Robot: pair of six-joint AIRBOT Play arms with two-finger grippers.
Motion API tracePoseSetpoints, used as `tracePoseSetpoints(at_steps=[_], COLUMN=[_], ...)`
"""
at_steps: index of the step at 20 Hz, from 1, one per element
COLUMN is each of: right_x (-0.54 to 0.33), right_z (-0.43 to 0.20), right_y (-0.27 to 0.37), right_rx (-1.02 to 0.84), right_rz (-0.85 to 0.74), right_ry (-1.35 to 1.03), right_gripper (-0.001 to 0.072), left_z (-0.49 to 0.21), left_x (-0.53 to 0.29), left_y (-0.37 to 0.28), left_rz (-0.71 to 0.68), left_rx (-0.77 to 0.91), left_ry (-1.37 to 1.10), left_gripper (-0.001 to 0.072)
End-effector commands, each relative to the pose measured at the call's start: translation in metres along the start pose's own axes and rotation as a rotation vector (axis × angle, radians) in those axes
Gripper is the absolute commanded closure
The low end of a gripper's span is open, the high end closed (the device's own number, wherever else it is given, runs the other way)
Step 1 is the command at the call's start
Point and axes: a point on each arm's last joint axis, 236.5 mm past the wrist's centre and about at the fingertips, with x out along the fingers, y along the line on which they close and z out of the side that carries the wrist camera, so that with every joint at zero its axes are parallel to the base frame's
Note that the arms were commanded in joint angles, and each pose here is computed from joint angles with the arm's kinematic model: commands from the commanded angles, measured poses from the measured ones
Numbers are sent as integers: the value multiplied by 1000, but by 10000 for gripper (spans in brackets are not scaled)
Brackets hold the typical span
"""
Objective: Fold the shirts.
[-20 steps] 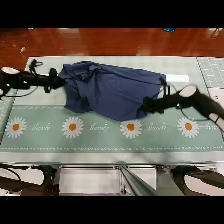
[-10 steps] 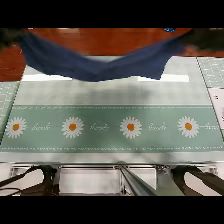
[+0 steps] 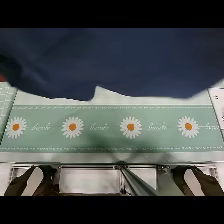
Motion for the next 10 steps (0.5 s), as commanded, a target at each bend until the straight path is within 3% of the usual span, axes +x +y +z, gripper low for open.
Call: tracePoseSetpoints(at_steps=[1,5,10], right_x=[-57,-82,-65], right_z=[-3,-39,-76], right_y=[-1,-10,-21], right_rx=[-67,-50,-3], right_rz=[-144,-204,-205], right_ry=[-33,92,233], right_gripper=[685,685,685], left_z=[9,-11,-55], left_x=[-66,-119,-102], left_y=[-3,4,33], left_rz=[222,296,339], left_rx=[165,211,169], left_ry=[-68,-12,156], left_gripper=[685,685,685])
